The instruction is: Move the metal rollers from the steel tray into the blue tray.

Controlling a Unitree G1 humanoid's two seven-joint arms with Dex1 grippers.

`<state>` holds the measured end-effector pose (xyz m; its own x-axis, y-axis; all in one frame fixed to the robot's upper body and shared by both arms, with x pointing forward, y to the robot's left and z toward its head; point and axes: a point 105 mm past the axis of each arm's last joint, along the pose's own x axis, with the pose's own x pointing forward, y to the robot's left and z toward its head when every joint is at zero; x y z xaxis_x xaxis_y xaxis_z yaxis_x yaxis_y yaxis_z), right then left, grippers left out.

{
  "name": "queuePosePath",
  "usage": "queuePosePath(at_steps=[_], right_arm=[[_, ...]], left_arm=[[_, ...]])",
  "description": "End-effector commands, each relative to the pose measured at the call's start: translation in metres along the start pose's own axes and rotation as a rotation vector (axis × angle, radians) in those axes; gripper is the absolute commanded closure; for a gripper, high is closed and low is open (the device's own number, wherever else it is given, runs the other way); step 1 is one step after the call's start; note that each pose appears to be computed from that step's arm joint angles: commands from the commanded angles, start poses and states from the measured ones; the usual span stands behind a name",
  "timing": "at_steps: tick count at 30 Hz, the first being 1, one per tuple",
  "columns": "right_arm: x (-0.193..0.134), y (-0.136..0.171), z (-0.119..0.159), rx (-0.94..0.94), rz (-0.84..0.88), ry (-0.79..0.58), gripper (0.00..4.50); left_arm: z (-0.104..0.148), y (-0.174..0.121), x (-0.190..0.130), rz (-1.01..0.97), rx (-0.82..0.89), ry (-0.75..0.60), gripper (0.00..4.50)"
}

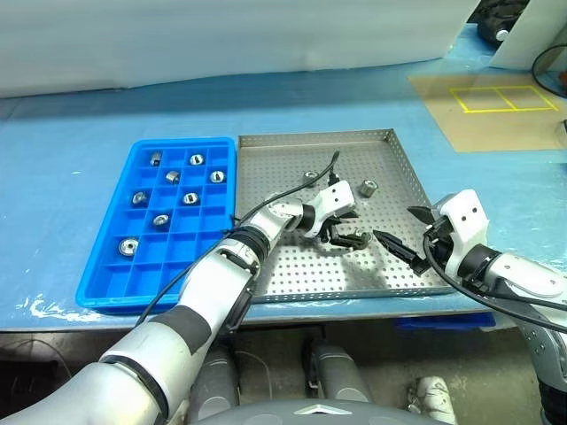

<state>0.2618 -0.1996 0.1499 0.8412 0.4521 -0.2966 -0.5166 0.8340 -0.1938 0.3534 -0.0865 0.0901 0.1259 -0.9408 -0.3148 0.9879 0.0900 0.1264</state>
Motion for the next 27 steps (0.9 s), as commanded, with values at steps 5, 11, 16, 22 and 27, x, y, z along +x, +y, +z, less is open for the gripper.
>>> queuePosePath(at_steps=[5,11,16,22,27], right_arm=[[-0.004,0.002,0.011,-0.039,-0.016,-0.031,0.04],[-0.004,0.002,0.010,-0.034,-0.020,-0.030,0.04],[-0.003,0.002,0.009,-0.034,-0.024,-0.028,0.04],[-0.002,0.001,0.009,-0.037,-0.027,-0.029,0.04],[-0.001,0.001,0.009,-0.035,-0.028,-0.031,0.04]], left_arm=[[-0.008,-0.026,0.027,-0.023,-0.075,-0.005,1.02],[-0.018,-0.039,0.028,-0.103,-0.074,0.026,1.02],[-0.017,-0.038,0.029,-0.086,-0.076,0.020,1.02],[-0.017,-0.038,0.029,-0.083,-0.081,0.012,1.02],[-0.021,-0.033,0.026,-0.056,-0.081,0.027,2.23]])
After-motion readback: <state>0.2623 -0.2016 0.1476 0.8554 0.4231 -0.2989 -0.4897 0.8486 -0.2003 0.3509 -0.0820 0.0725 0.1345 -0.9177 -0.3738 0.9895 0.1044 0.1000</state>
